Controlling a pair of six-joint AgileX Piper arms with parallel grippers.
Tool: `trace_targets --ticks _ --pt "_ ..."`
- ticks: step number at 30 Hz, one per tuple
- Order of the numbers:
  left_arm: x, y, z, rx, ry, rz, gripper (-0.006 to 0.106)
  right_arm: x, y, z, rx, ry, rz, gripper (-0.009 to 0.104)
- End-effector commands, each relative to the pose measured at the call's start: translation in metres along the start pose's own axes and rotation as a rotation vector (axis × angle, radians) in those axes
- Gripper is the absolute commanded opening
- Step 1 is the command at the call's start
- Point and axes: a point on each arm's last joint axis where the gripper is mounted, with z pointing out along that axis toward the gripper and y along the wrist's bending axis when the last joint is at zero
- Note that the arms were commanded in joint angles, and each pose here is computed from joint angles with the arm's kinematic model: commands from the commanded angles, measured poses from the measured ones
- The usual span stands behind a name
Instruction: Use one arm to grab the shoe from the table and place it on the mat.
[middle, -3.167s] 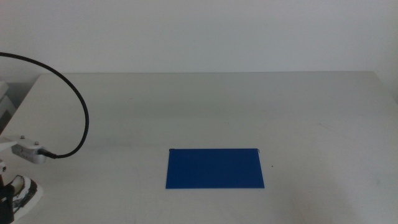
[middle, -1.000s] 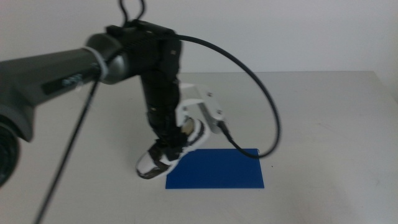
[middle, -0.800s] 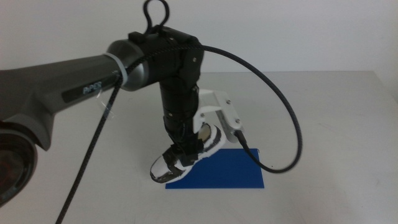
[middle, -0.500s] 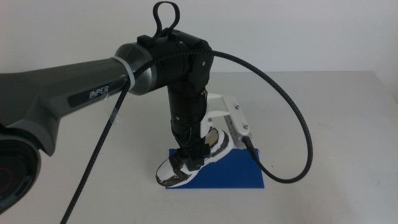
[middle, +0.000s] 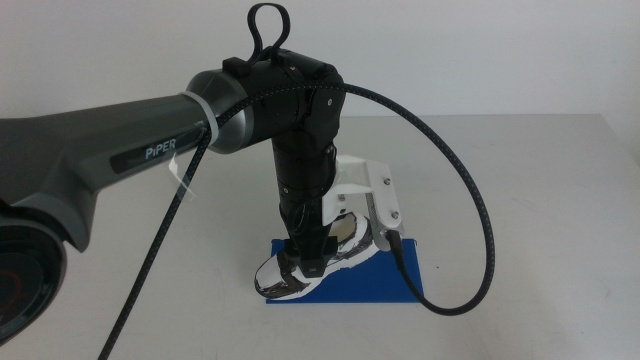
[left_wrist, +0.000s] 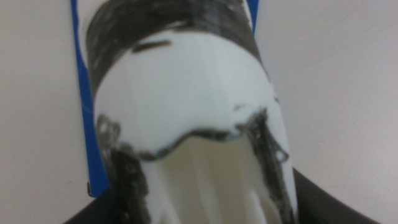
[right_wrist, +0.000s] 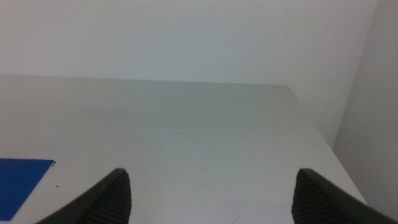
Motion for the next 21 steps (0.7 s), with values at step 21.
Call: trace_targets --ticks 21 --pt "-0.033 0.004 -0.01 -0.023 -0.006 0.096 0.028 -0.011 -0.001 -0.003 0.012 -0.11 -0.021 0.066"
